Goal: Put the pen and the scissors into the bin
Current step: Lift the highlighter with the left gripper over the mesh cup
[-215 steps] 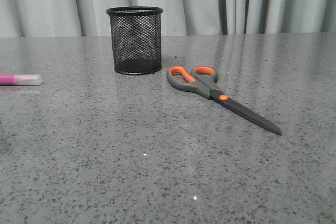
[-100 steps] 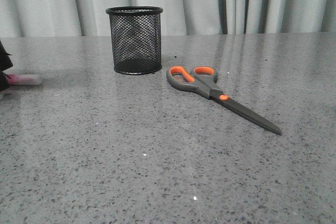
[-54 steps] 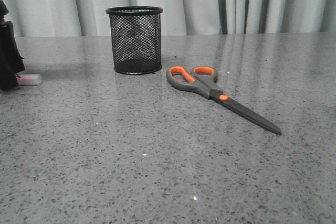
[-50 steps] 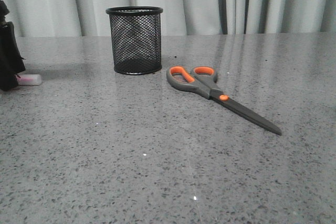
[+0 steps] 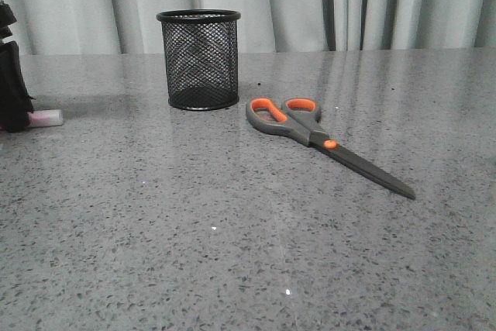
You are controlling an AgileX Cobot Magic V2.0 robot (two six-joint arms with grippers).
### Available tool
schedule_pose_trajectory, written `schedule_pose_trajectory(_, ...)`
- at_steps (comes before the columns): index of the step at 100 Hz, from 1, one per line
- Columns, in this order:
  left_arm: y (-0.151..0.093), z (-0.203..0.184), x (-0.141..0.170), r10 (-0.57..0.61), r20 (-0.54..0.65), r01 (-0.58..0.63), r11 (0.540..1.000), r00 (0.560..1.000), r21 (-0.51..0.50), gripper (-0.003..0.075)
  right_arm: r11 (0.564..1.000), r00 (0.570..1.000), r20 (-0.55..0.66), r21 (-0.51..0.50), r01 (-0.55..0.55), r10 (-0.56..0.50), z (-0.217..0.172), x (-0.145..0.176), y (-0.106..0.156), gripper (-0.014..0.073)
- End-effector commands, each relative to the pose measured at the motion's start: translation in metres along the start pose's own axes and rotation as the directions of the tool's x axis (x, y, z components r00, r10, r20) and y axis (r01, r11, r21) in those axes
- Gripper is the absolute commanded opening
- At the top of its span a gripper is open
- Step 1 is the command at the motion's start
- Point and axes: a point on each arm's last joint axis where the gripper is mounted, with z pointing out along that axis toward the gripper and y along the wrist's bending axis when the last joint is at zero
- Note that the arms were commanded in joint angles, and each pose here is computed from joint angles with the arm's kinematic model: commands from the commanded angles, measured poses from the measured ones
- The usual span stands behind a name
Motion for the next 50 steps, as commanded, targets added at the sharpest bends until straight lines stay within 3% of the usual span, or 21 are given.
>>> schedule_pose_trajectory(1, 0.002, -0.026, -0.009, -0.006, 0.045, 0.010, 0.997, 0.999, -0.082, -0.0011, 1.000, 0.996, 0.092, 0.012, 0.014, -0.015, -0.006, -0.015, 0.000, 0.0452)
schedule_pose_trajectory(14, -0.002, -0.064, -0.027, -0.023, 0.207, 0.055, 0.987, 0.978, -0.151, -0.0019, 1.000, 0.996, 0.089, 0.011, 0.014, -0.015, -0.006, -0.015, 0.000, 0.0452)
schedule_pose_trajectory(26, -0.010, -0.106, -0.051, -0.018, 0.447, 0.114, 0.976, 0.894, -0.188, -0.0019, 1.000, 0.996, 0.088, 0.011, 0.014, -0.015, -0.006, -0.015, 0.000, 0.0452)
schedule_pose_trajectory(33, -0.014, -0.123, -0.065, -0.002, 0.592, 0.142, 0.971, 0.806, -0.190, -0.0019, 1.000, 0.996, 0.088, 0.011, 0.014, -0.015, -0.006, -0.015, 0.000, 0.0452)
schedule_pose_trajectory(43, -0.012, -0.141, -0.083, -0.040, 0.798, 0.229, 0.965, 0.602, -0.124, -0.0019, 1.000, 0.996, 0.088, 0.011, 0.014, -0.015, -0.006, -0.015, 0.000, 0.0452)
schedule_pose_trajectory(50, -0.011, -0.144, -0.096, -0.034, 0.869, 0.230, 0.969, 0.494, -0.093, -0.0019, 1.000, 0.996, 0.088, 0.011, 0.014, -0.015, -0.006, -0.015, 0.000, 0.0452)
